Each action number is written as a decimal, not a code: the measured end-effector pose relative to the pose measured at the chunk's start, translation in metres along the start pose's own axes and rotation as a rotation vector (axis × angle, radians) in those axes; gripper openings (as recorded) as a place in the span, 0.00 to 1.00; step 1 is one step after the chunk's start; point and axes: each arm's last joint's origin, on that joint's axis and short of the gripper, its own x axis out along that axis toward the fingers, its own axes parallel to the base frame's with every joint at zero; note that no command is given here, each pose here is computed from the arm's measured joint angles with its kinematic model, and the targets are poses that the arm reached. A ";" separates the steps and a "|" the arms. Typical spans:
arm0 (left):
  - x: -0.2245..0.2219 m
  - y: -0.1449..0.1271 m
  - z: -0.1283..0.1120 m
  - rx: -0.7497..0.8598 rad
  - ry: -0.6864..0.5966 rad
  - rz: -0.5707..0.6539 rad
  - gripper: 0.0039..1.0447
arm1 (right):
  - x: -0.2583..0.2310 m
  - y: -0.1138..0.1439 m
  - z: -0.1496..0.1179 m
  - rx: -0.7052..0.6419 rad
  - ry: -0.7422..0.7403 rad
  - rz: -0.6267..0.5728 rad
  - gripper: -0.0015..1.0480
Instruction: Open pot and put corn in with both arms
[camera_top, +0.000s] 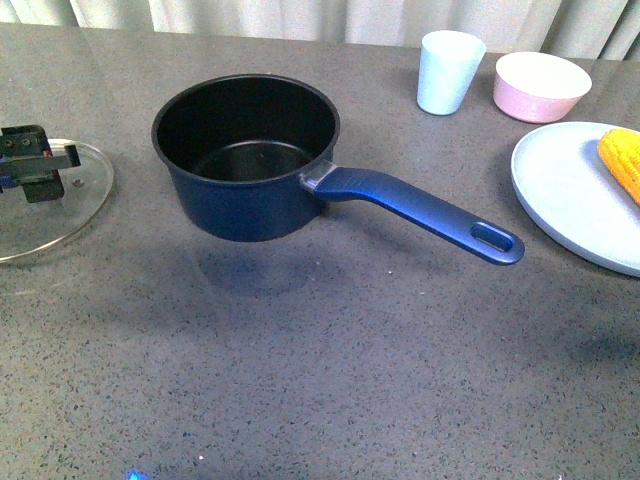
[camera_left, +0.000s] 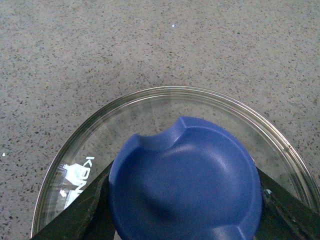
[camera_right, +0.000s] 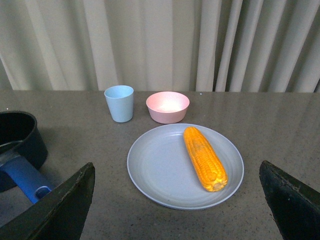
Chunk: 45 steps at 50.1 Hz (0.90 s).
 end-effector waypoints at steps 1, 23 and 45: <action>0.000 -0.001 -0.001 0.000 0.000 -0.003 0.56 | 0.000 0.000 0.000 0.000 0.000 0.000 0.91; -0.001 -0.018 -0.008 0.010 0.003 -0.057 0.56 | 0.000 0.000 0.000 0.000 0.000 0.000 0.91; 0.000 -0.025 -0.016 0.017 0.013 -0.073 0.56 | 0.000 0.000 0.000 0.000 0.000 0.000 0.91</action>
